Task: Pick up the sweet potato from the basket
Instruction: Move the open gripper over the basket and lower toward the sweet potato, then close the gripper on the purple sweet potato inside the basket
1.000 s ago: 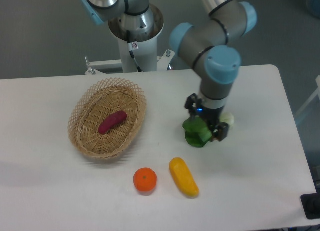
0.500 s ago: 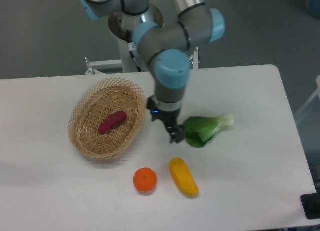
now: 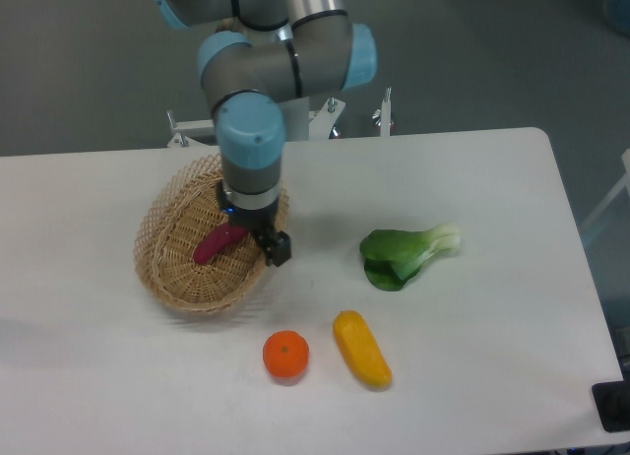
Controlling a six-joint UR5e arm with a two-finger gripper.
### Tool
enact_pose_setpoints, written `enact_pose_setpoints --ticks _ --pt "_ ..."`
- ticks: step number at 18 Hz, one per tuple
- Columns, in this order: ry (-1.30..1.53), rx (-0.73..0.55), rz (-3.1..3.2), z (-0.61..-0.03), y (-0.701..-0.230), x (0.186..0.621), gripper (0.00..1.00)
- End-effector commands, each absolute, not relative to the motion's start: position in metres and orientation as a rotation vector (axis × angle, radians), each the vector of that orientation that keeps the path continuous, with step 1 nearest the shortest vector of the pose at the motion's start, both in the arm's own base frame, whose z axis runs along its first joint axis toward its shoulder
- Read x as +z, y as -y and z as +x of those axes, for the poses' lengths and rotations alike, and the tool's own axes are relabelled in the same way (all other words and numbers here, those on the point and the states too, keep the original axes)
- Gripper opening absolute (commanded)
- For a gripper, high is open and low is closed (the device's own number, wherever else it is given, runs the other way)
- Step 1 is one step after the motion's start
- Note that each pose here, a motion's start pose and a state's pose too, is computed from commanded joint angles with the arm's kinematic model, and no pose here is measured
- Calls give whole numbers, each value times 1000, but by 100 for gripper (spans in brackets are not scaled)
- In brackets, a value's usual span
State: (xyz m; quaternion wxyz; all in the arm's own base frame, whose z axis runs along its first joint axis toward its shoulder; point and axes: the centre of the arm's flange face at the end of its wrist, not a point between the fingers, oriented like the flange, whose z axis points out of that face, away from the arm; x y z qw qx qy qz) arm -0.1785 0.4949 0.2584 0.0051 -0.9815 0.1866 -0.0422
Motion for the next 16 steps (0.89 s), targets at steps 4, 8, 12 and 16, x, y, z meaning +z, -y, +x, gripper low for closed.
enact_pose_setpoints --ticks 4,8,12,16 --pt "-525 -155 -3106 -165 -495 248 100" --pt "-489 -158 -3121 -156 -495 232 100" --pt "-451 -142 -3124 -151 -499 219 100" --pt "-414 -127 -3124 -146 -506 209 100"
